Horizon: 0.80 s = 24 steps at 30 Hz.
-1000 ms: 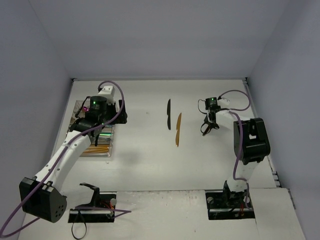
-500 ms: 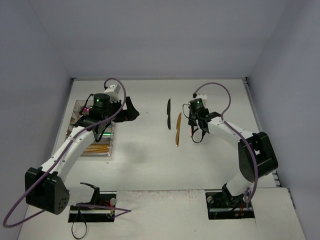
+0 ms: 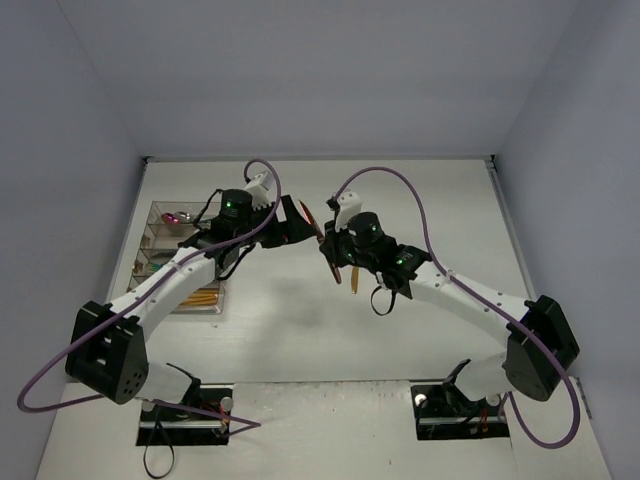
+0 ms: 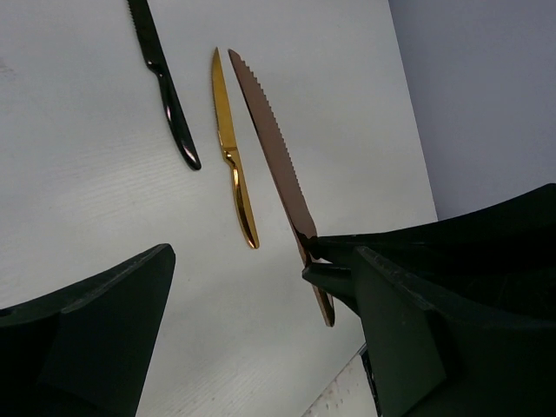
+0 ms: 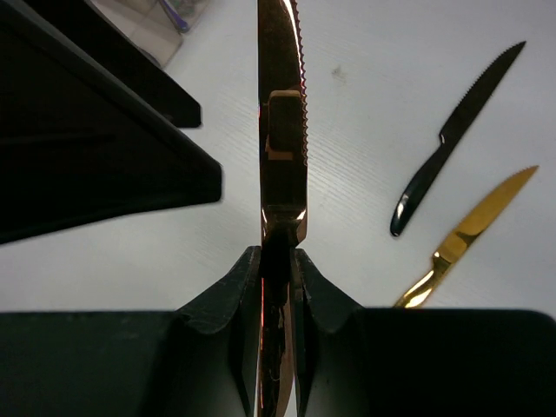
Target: Sort the eating utensils into containers
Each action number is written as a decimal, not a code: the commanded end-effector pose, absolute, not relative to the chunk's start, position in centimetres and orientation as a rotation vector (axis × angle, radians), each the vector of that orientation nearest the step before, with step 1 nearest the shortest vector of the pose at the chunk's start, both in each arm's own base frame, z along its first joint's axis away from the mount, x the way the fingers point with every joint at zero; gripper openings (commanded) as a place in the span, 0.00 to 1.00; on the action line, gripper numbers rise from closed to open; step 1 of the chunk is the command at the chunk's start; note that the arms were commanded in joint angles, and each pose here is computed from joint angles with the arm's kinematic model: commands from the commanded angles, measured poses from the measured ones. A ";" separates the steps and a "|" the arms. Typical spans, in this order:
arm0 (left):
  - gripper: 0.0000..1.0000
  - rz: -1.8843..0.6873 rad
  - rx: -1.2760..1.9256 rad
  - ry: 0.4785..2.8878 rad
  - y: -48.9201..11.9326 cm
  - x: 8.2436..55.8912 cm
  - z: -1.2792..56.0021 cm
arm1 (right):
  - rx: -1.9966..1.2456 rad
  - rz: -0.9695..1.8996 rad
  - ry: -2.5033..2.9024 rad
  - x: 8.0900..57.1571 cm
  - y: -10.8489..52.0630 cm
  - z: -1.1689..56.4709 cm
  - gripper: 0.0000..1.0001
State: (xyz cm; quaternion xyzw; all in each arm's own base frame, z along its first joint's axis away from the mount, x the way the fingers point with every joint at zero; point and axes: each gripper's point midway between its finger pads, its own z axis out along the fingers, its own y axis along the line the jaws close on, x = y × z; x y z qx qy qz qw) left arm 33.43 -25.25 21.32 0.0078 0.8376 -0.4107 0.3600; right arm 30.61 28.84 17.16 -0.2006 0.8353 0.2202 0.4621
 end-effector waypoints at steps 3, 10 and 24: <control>0.72 -1.166 0.020 2.011 -27.4 34.6 26.0 | -0.475 0.709 1.875 31.3 31.9 22.2 0.00; 0.52 -1.193 -0.027 2.015 -28.3 35.0 25.3 | -0.468 0.781 1.862 30.9 32.9 22.3 0.00; 0.00 -1.232 -0.090 2.000 -28.8 35.2 24.6 | -0.433 0.829 1.864 30.6 33.3 21.4 0.01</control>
